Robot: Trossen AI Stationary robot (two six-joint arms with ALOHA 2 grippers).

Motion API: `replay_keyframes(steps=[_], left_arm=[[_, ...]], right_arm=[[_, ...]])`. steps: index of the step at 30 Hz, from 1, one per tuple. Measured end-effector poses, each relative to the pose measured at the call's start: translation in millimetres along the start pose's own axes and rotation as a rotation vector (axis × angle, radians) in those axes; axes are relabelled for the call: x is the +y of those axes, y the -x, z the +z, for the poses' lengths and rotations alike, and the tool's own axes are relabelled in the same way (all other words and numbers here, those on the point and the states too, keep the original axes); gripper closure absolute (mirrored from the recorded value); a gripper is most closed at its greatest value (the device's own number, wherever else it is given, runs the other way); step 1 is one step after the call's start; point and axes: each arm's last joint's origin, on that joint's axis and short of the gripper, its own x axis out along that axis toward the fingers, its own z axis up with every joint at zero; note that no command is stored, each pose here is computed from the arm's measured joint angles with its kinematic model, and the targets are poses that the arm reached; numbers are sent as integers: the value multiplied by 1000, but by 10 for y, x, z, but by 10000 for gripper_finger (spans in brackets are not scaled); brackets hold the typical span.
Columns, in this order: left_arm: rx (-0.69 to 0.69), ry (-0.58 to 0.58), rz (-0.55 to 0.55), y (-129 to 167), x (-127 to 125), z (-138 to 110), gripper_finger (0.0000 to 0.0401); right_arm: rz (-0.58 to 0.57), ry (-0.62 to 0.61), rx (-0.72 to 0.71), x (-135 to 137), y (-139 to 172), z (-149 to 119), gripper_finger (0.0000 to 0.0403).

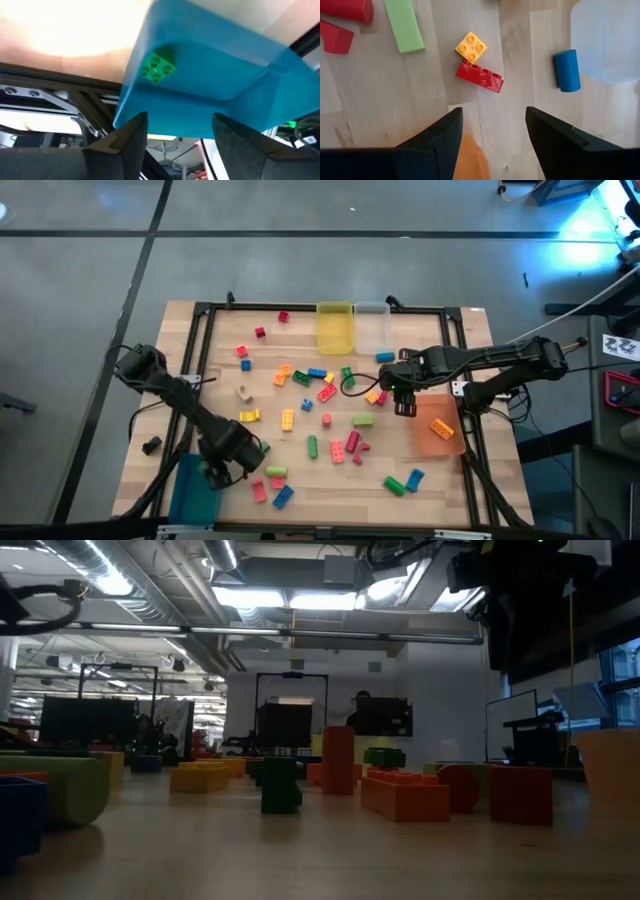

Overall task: Sort blocks by size
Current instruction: Put the yellow cylindrical block into the yellow bin

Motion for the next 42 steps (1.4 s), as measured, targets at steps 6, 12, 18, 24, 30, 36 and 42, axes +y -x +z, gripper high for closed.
replay_keyframes(steps=[6,12,18,24,30,36,42], left_arm=[[-133,53,-13,214,170,69,194],[-351,131,58,417,378,156,194],[-391,117,97,436,423,230,193],[-408,104,81,433,394,242,193],[-412,98,78,405,362,284,193],[-405,113,84,372,363,309,193],[-379,144,67,185,404,346,193]], right_arm=[[0,46,0,0,0,0,183],[0,46,0,0,0,0,183],[0,46,0,0,0,0,183],[0,46,0,0,0,0,183],[0,45,-4,1,0,4,183],[1,45,-4,1,0,4,183],[1,45,-4,1,0,4,183]])
